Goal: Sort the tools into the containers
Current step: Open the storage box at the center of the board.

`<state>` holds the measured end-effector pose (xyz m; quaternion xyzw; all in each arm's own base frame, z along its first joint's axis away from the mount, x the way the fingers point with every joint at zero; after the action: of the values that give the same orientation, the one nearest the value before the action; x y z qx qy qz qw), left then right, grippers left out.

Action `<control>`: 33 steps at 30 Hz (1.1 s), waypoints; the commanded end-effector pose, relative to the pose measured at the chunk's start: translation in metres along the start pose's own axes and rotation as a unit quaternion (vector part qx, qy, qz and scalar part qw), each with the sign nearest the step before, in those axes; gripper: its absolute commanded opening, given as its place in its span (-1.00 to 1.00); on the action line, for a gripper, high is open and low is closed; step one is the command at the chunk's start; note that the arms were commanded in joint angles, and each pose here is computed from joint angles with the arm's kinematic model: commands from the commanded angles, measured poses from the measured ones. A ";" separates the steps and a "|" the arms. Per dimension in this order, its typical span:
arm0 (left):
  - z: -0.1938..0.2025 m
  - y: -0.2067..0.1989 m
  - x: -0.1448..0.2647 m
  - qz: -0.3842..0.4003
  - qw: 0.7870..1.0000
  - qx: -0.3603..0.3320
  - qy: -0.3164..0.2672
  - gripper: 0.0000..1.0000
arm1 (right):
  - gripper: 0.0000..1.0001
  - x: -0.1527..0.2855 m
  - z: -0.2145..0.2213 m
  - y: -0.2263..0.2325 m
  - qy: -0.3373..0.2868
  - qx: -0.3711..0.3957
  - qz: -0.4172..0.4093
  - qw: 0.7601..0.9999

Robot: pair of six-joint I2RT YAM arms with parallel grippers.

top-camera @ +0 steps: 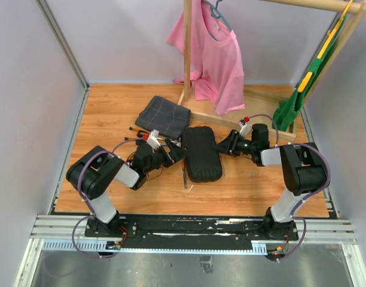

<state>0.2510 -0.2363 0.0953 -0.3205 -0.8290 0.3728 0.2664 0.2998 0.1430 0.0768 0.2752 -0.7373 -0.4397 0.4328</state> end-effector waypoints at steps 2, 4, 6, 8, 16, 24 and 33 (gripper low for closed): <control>-0.002 0.005 -0.001 -0.002 1.000 -0.005 -0.009 0.93 | -0.38 0.011 0.036 -0.065 0.025 -0.076 0.149 0.986; -0.001 0.005 -0.002 0.003 1.000 -0.004 -0.008 0.94 | -0.38 0.011 0.036 -0.065 0.026 -0.076 0.149 0.986; -0.001 0.004 -0.004 0.012 1.000 -0.002 -0.007 0.98 | -0.39 0.011 0.036 -0.065 0.027 -0.076 0.149 0.985; 0.000 0.004 -0.005 0.020 1.000 0.003 -0.006 0.99 | -0.39 0.011 0.036 -0.065 0.026 -0.076 0.149 0.986; 0.005 0.006 -0.008 0.050 0.998 0.029 -0.009 0.99 | -0.39 0.011 0.036 -0.065 0.027 -0.075 0.148 0.986; 0.004 0.006 -0.011 0.061 0.998 0.032 -0.014 0.99 | -0.39 0.012 0.036 -0.064 0.027 -0.074 0.148 0.986; 0.004 0.005 -0.015 0.079 0.996 0.044 -0.011 0.99 | -0.40 0.011 0.035 -0.064 0.027 -0.075 0.147 0.986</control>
<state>0.2543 -0.2428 0.0761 -0.3451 -0.7946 0.4236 0.2647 0.2999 0.1429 0.0772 0.2746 -0.7367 -0.4400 0.4339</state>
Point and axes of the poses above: each gripper's point midway between its finger pads, its own x axis back along the fingers, its own y axis along the line the jaws close on, z = x × y, the point moved 6 cm from there along x, back along the fingers, and after that the axes turned 12 degrees about -x, right-handed, at the moved point
